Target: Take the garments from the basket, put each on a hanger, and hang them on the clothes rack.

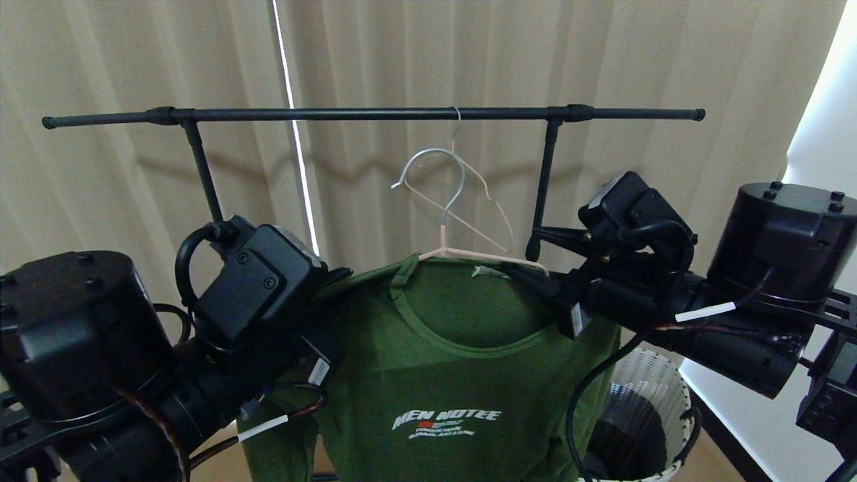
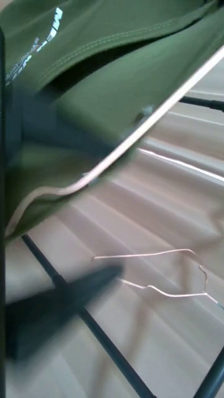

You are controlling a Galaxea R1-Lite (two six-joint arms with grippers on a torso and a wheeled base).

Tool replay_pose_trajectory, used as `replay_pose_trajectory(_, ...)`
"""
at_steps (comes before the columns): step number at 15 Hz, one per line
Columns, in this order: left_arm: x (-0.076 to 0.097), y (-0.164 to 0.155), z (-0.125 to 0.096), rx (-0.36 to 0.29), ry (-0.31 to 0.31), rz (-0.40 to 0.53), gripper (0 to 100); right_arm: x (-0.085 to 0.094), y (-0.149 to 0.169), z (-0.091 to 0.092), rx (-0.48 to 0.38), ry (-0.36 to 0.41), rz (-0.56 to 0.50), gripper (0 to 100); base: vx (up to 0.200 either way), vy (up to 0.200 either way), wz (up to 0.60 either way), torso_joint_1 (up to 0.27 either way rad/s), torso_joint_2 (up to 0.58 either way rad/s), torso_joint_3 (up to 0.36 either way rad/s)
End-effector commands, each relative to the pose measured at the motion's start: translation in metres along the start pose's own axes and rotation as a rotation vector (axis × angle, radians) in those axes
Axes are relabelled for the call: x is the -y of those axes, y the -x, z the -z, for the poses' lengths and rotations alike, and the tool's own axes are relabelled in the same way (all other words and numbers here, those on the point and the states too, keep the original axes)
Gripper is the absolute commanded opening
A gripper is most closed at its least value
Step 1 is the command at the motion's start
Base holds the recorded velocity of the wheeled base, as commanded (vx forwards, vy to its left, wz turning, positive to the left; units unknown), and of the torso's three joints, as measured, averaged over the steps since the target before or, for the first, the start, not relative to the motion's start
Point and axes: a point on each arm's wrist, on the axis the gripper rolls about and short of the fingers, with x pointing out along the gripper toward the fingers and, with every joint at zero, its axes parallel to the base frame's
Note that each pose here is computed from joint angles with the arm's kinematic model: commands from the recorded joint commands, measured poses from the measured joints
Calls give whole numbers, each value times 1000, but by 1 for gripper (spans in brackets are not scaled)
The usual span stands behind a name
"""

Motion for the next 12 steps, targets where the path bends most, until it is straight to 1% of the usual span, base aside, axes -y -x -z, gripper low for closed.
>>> replay_pose_trajectory(1,1,0,0,-1,0,2,0,0,0,0,1,0,-1,0,0,0,0,0,0,0)
replay_pose_trajectory(11,1,2,2,-5,8,4,0,-4,4,3,-1,0,-13,0,0,0,0,0,0,0)
replay_pose_trajectory(12,1,2,2,-3,10,4,100,-4,6,1,6,0,-13,0,0,0,0,0,0,0)
